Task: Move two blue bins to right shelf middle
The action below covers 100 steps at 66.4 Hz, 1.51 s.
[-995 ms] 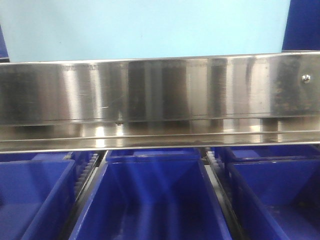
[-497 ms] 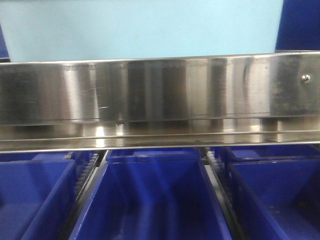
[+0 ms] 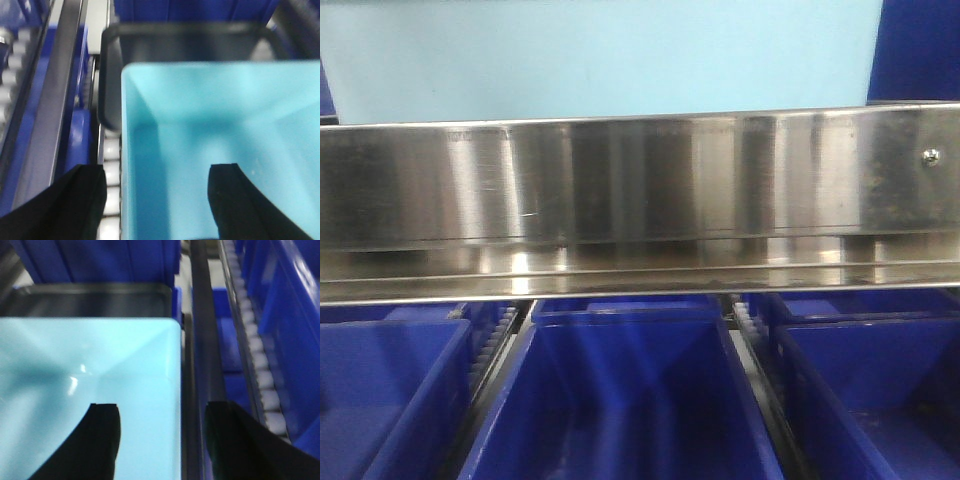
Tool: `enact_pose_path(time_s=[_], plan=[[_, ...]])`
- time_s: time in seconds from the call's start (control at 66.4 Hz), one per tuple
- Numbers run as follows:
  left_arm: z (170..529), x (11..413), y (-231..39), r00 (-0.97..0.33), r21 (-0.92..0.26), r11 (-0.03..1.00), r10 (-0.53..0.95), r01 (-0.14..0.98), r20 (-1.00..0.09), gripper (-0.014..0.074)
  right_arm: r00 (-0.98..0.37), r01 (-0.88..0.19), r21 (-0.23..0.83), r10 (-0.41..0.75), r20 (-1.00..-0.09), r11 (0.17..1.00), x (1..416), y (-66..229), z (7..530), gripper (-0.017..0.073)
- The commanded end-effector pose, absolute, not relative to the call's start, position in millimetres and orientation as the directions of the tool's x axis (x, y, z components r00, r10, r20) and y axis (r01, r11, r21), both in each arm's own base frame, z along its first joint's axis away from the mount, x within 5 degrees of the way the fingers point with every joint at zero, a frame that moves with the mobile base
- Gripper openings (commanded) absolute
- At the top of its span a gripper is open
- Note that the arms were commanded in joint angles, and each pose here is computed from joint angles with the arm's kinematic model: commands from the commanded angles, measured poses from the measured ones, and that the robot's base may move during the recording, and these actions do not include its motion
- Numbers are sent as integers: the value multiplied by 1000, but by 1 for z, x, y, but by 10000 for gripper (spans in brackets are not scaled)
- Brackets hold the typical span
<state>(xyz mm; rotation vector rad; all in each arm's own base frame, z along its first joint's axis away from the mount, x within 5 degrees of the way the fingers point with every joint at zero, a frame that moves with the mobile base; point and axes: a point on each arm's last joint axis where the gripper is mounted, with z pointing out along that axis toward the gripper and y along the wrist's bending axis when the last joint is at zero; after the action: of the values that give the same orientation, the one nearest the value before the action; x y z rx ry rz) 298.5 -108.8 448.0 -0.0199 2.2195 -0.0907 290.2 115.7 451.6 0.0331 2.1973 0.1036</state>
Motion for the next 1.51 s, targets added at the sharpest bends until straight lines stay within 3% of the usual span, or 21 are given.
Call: enact_pose_path(time_s=[0.0, 1.492], plan=[[460, 292, -107, -552, -75, 997, -44, 35, -832, 347, -537, -34, 79, 49, -842, 996, 286, 113, 463, 279], [461, 293, -106, -543, -61, 998, -35, 32, -839, 347, -485, -65, 98, 54, -873, 993, 289, 116, 468, 279]])
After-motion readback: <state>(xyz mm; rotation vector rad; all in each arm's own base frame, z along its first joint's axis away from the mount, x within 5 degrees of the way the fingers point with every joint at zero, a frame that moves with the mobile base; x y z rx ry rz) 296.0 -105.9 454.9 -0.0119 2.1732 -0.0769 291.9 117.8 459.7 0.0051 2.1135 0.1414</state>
